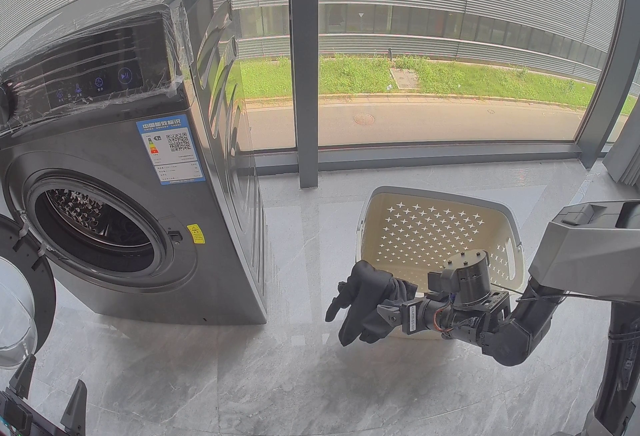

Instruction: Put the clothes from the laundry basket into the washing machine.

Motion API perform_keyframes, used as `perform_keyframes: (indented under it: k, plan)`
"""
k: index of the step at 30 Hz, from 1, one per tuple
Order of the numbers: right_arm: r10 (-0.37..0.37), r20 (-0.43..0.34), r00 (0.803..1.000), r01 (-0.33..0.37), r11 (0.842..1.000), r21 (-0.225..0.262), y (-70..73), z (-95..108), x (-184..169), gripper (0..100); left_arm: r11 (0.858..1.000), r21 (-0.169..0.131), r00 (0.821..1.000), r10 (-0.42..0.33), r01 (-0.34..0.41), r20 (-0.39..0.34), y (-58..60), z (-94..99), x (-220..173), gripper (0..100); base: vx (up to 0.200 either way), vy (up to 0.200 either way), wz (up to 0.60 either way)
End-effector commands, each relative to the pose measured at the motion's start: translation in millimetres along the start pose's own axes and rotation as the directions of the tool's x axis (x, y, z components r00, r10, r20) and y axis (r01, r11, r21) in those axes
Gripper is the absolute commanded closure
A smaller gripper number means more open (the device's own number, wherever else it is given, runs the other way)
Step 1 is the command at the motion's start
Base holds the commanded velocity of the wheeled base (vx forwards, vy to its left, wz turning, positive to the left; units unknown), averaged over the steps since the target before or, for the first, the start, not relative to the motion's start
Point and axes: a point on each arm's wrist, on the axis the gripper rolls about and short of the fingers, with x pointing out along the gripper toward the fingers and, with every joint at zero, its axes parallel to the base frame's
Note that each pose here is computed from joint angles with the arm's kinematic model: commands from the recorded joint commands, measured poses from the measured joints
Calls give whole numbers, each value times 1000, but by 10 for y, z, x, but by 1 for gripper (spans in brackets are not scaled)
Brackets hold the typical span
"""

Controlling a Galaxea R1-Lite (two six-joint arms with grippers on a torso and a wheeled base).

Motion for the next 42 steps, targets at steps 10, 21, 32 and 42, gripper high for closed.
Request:
perform_keyframes:
  k: [10, 21, 32, 42]
  plan:
    - [62, 44, 997, -61, 998, -30, -88, -2, 377, 0, 1000, -1, 1000, -5, 5, 0, -1, -49, 0, 0, 0, 0, 0]
    - [75, 81, 994, -71, 996, -49, -109, -9, 603, 100, 1000, -1, 1000, -5, 5, 0, -1, -49, 0, 0, 0, 0, 0]
    - [74, 89, 993, -70, 996, -48, -121, -6, 598, 100, 1000, 1, 1000, -5, 5, 0, -1, -49, 0, 0, 0, 0, 0]
    - [105, 183, 978, -96, 994, -58, -43, 245, 154, 100, 1000, 2, 1000, -6, 6, 0, -1, -49, 0, 0, 0, 0, 0]
